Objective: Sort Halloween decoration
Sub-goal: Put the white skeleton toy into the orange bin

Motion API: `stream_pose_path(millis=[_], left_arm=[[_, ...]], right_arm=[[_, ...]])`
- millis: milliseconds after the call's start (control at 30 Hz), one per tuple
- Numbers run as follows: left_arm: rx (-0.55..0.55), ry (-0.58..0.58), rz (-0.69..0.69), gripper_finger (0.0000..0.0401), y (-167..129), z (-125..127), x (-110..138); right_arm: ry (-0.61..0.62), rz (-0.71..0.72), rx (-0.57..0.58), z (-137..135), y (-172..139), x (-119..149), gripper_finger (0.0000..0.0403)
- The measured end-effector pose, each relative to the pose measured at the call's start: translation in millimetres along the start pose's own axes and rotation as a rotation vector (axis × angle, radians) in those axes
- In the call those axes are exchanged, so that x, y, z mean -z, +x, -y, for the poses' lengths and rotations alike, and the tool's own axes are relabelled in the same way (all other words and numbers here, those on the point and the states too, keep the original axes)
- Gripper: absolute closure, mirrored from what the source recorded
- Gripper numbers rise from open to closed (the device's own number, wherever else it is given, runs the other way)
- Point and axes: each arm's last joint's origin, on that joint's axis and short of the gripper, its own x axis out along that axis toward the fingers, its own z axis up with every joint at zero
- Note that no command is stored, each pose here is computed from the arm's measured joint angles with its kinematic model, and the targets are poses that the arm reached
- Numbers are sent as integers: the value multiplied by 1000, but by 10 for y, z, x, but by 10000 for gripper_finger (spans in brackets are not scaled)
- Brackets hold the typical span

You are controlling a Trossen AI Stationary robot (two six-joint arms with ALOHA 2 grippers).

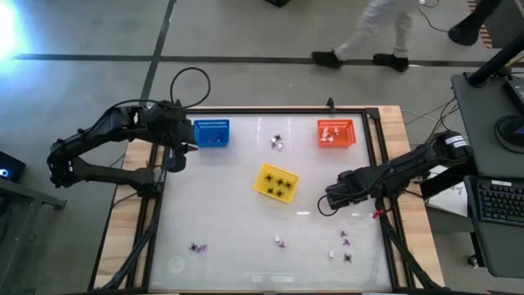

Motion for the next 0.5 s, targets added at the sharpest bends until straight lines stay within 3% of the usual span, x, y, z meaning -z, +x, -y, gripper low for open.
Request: stream_pose_path(millis=[333,500], left_arm=[[0,-5,2,340,0,0,-2],[0,-5,2,340,0,0,-2]], right_arm=[[13,-4,-21,7,10,-20,377],[29,-2,-58,12,-59,-17,386]])
